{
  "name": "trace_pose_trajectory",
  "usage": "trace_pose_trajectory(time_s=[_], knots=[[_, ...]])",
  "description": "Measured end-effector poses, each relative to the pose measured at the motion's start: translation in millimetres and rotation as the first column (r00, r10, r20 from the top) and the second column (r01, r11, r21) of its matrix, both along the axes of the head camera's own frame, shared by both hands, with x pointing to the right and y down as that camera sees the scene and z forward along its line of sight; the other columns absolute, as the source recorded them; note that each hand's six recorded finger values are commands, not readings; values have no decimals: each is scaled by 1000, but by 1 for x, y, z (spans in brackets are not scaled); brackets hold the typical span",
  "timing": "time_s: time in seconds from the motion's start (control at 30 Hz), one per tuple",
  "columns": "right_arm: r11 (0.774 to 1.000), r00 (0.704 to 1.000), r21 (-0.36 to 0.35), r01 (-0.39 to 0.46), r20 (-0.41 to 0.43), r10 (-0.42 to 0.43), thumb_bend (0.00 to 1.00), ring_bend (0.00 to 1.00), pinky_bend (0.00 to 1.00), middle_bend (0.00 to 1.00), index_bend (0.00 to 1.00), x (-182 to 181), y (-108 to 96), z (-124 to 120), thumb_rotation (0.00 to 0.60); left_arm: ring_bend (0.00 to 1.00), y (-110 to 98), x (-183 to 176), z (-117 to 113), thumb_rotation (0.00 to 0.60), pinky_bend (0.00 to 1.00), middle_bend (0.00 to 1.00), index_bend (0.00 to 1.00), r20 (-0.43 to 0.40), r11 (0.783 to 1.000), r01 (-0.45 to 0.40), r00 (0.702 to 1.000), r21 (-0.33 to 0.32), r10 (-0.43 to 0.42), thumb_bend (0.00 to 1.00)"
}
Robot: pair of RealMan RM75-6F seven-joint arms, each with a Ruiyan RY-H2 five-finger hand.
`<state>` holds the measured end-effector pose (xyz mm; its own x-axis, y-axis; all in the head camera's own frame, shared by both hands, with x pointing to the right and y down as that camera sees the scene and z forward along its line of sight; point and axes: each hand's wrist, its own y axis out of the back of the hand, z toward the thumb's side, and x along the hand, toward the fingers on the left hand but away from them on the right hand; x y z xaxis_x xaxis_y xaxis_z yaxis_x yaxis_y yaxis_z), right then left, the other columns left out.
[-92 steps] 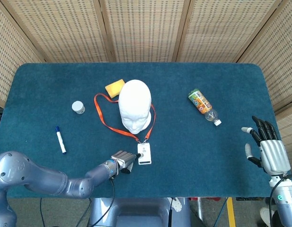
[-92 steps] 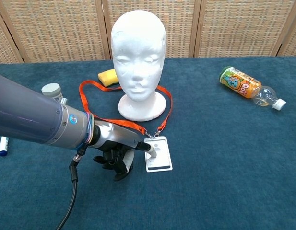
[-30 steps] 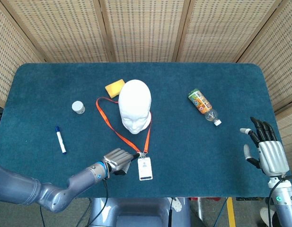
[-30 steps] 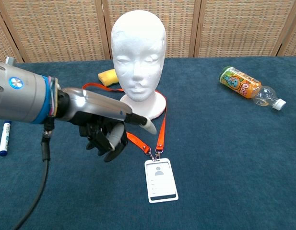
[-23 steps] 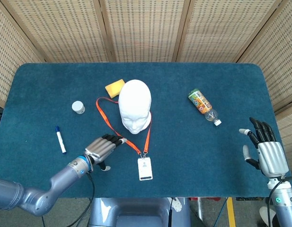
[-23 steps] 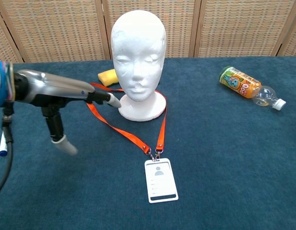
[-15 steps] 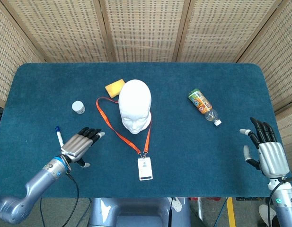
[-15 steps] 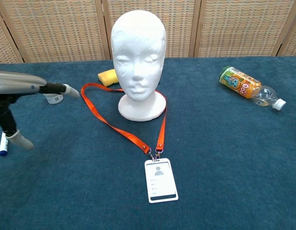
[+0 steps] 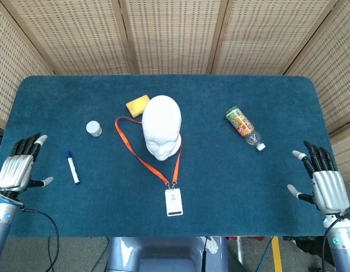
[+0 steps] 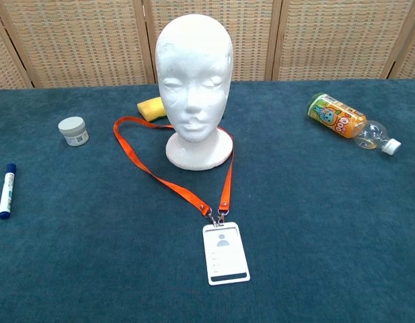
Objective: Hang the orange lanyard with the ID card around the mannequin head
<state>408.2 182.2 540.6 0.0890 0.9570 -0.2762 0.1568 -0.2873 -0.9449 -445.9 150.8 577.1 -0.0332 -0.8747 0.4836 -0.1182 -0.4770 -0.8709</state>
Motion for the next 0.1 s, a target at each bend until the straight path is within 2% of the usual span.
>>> trace_pose_trajectory(time_s=[0.1], knots=[[1000,1000,8,2,-28,-2,0,0,0,0,125,0,1,-3,600,0,12,-18,-6,600,0,0,0,2,996,73,997,51,-73,0]])
